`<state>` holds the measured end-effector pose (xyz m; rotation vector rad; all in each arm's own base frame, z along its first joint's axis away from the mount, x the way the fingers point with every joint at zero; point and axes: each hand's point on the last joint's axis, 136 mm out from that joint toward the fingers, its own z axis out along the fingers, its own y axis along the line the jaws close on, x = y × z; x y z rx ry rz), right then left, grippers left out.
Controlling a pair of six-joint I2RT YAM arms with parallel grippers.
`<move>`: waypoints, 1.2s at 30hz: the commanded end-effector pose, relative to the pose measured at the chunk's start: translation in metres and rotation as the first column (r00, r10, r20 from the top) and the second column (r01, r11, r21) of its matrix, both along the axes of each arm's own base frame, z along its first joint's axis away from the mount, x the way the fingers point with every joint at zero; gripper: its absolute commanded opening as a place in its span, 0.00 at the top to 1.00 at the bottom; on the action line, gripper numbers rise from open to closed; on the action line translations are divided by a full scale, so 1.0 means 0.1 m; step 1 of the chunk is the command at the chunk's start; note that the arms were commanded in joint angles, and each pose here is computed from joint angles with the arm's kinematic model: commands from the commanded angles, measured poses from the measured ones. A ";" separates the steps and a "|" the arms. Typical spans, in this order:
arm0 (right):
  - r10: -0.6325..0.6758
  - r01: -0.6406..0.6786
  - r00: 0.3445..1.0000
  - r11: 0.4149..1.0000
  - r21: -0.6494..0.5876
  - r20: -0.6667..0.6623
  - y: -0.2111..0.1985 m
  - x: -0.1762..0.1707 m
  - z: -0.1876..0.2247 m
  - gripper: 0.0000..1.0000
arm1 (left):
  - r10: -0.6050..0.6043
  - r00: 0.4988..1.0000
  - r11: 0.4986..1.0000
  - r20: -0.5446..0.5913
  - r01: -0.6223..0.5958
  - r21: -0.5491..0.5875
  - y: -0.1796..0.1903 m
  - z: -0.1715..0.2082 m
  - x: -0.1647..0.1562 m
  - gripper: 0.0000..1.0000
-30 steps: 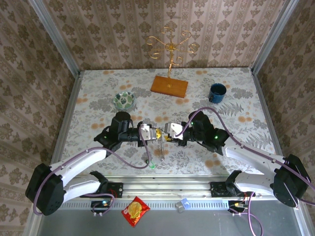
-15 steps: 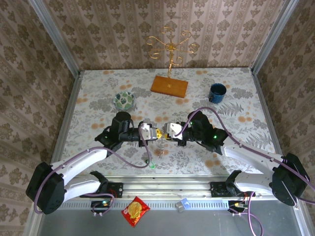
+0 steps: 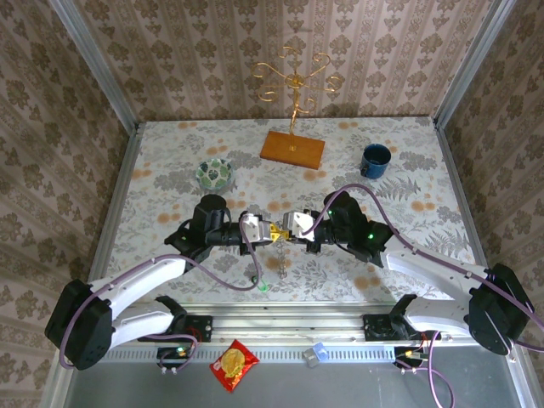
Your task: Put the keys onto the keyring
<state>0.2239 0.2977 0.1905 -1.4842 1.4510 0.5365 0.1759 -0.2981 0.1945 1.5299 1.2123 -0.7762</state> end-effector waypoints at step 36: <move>-0.274 0.287 0.957 0.940 0.185 -0.091 -0.39 0.10 0.48 0.63 | 0.316 0.948 0.947 0.048 -0.312 -0.078 0.27 0.52 0.31 1.00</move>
